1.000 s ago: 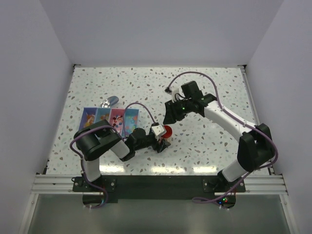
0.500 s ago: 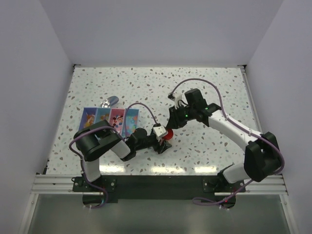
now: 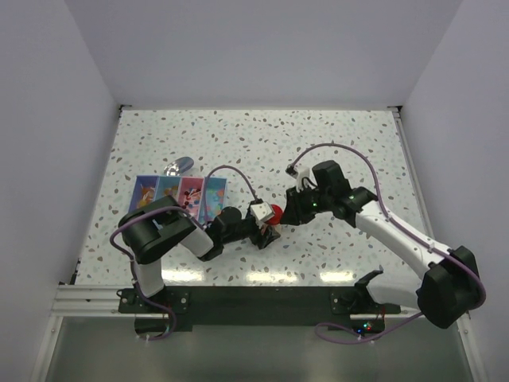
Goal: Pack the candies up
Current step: Screw the bottle lid onto the packing bottle, then reset both arms
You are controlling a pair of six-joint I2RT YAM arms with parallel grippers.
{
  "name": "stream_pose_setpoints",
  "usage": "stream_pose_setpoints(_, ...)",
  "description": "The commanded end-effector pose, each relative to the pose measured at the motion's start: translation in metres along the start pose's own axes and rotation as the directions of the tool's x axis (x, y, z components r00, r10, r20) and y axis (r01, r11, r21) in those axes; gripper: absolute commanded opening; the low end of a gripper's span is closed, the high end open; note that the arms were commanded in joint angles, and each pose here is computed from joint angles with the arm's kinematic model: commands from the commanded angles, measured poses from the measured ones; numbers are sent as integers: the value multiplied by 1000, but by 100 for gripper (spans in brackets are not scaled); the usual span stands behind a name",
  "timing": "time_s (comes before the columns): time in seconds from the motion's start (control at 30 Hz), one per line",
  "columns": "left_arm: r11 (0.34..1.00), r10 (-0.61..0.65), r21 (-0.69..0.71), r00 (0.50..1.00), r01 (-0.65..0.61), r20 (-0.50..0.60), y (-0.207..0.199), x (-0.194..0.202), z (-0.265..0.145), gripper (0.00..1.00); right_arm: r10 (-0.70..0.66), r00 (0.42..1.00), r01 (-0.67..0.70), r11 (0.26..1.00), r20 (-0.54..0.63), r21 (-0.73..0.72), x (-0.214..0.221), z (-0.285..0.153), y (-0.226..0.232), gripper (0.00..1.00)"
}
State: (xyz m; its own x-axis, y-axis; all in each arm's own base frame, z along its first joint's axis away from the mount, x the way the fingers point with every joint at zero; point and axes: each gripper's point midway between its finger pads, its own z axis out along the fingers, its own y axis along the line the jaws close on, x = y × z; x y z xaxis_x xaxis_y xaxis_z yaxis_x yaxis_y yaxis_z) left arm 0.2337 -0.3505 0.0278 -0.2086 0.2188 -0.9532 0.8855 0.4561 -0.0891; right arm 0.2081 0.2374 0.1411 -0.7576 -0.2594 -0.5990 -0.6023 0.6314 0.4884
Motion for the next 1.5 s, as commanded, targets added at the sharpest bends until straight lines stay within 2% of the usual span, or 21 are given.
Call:
stream_pose_setpoints(0.0,996,-42,-82,997,36,-67,17,22,-5,21,1,1000,0,1000,-9,22,1,-14,8,26)
stream_pose_setpoints(0.03,996,-40,-84,997,34,-71,17,23,-5,34,-9,1000,9,999,0,33,-2,-15,7,28)
stream_pose_setpoints(0.2,996,-20,-87,997,14,-68,18,21,-9,62,-31,999,28,996,29,90,-11,-20,0,38)
stream_pose_setpoints(0.23,996,-17,-90,998,11,-68,18,21,-10,75,-37,999,34,995,32,94,-13,-21,-1,44)
stream_pose_setpoints(0.3,995,-11,-96,997,4,-72,18,22,-13,88,-47,998,43,994,42,100,-16,-23,-1,49)
stream_pose_setpoints(0.33,995,-11,-104,997,3,-76,20,24,-15,100,-60,997,54,993,46,108,-17,-24,-1,52)
stream_pose_setpoints(0.6,992,-3,-126,998,-5,-65,18,23,-32,100,-104,992,88,977,73,194,-28,-35,-11,80)
stream_pose_setpoints(0.77,987,9,-157,999,-15,-35,17,10,-53,100,-120,986,80,950,115,303,-37,-48,-27,87)
stream_pose_setpoints(0.9,979,1,-202,998,-14,-64,19,15,-76,100,-113,987,50,889,113,456,-40,-63,-54,89)
stream_pose_setpoints(0.97,977,4,-214,1000,-9,-24,18,-1,-86,100,-111,986,33,863,125,503,-43,-71,-62,91)
stream_pose_setpoints(1.0,967,-5,-256,999,-9,-54,24,5,-93,100,-115,984,20,828,133,561,-47,-80,-70,92)
stream_pose_setpoints(1.03,962,2,-273,1000,-6,-13,25,-11,-99,100,-112,983,4,806,146,591,-49,-87,-75,97)
stream_pose_setpoints(1.1,942,-9,-336,999,-4,-39,34,-12,-111,100,-129,973,-25,763,189,646,-57,-104,-80,99)
stream_pose_setpoints(1.13,933,0,-360,1000,6,17,36,-32,-119,100,-137,967,-52,718,213,694,-61,-117,-89,99)
stream_pose_setpoints(1.17,923,-12,-385,1000,9,-5,39,-32,-126,100,-142,962,-69,697,231,714,-63,-125,-91,99)
stream_pose_setpoints(1.2,905,-17,-424,1000,25,23,45,-41,-133,100,-155,953,-89,680,262,727,-67,-136,-91,99)
stream_pose_setpoints(1.23,897,-9,-440,995,52,98,46,-62,-143,100,-160,946,-118,639,282,760,-69,-148,-98,99)
stream_pose_setpoints(1.3,883,-16,-463,990,81,142,48,-77,-155,100,-173,933,-155,596,314,788,-71,-168,-100,99)
stream_pose_setpoints(1.33,878,-7,-469,981,99,194,47,-94,-165,100,-176,925,-192,550,338,813,-71,-180,-105,99)
stream_pose_setpoints(1.43,825,-14,-548,974,138,225,58,-119,-190,100,-195,884,-287,491,425,823,-70,-206,-104,99)
stream_pose_setpoints(1.47,800,-35,-579,976,158,217,61,-125,-200,100,-211,865,-331,441,455,834,-69,-220,-108,99)
